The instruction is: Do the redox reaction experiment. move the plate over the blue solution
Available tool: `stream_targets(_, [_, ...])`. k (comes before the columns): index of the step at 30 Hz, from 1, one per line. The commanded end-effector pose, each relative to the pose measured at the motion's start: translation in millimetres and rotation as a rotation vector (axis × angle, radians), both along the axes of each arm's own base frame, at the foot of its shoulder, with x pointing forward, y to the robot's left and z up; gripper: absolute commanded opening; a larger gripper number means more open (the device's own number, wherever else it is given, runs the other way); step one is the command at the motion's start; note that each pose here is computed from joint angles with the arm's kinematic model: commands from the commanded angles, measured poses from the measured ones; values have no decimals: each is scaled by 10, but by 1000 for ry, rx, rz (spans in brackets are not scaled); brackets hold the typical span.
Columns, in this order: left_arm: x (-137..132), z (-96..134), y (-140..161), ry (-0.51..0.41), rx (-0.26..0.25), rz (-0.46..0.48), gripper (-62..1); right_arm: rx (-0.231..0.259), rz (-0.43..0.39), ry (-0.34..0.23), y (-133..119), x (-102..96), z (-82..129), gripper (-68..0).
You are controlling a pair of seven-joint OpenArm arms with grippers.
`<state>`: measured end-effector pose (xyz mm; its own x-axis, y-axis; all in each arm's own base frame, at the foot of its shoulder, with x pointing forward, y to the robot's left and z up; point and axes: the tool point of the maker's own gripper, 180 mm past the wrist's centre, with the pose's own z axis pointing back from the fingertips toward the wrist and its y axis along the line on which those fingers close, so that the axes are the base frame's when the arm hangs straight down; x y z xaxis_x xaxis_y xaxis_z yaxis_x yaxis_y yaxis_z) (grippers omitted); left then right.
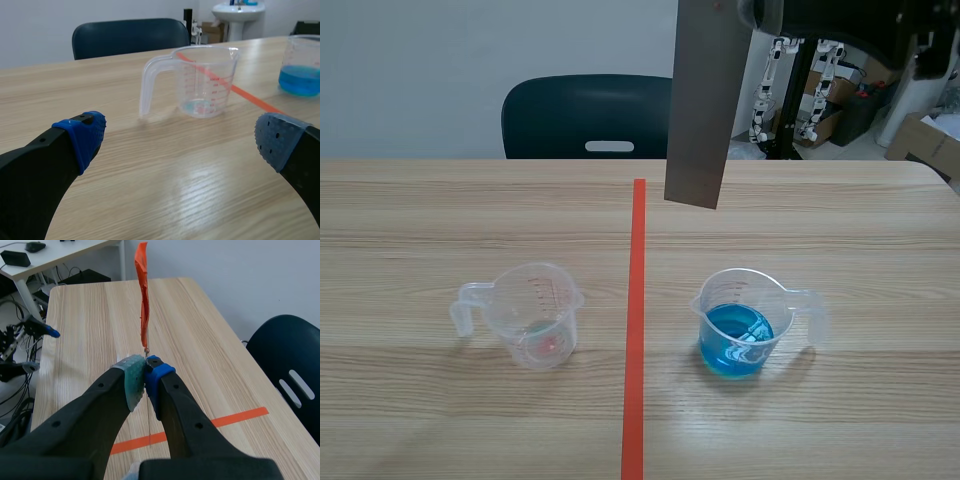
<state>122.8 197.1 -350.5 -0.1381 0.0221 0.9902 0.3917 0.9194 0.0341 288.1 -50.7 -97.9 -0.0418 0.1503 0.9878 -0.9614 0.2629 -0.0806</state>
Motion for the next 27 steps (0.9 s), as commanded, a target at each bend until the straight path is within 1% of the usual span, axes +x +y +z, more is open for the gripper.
stream_targets(1, [-27, 134, 106, -37, 1, -22, 14, 25, 7, -22, 2, -3, 118, -669])
stream_targets(5, [-115, 200, 241, -8, 61, -92, 14, 31, 11, -42, 6, -6, 138, -669])
stream_targets(7, [-168, 250, 286, 12, 91, -154, 14, 37, 16, -59, 13, -9, 155, -669])
stream_targets(9, [-212, 327, 294, 30, 106, -232, 14, 52, 27, -72, 49, -19, 177, -669])
stream_targets(10, [-231, 376, 292, 40, 104, -272, 14, 61, 37, -74, 85, -26, 181, -669])
stream_targets(12, [-257, 492, 274, 51, 99, -346, 14, 59, 61, -85, 178, -43, 153, -669])
stream_targets(14, [-241, 638, 267, 41, 90, -394, 14, 55, 85, -78, 292, -62, 109, -669])
stream_targets(15, [-210, 724, 279, 29, 82, -403, 14, 53, 99, -74, 353, -74, 88, -669])
stream_targets(18, [-64, 1004, 343, -14, 51, -406, 14, 57, 92, -70, 541, -31, 53, -669])
stream_targets(20, [49, 1179, 382, -39, 29, -405, 14, 60, 112, -63, 669, -46, 31, -669])
stream_targets(22, [146, 1322, 380, -57, 17, -427, 14, 60, 122, -55, 786, -54, 13, -669])
stream_targets(24, [232, 1440, 343, -75, 20, -471, 14, 61, 116, -49, 879, -40, 4, -669])
stream_targets(27, [383, 1520, 276, -59, 44, -512, 14, 69, 133, -45, 959, -68, 14, -669])
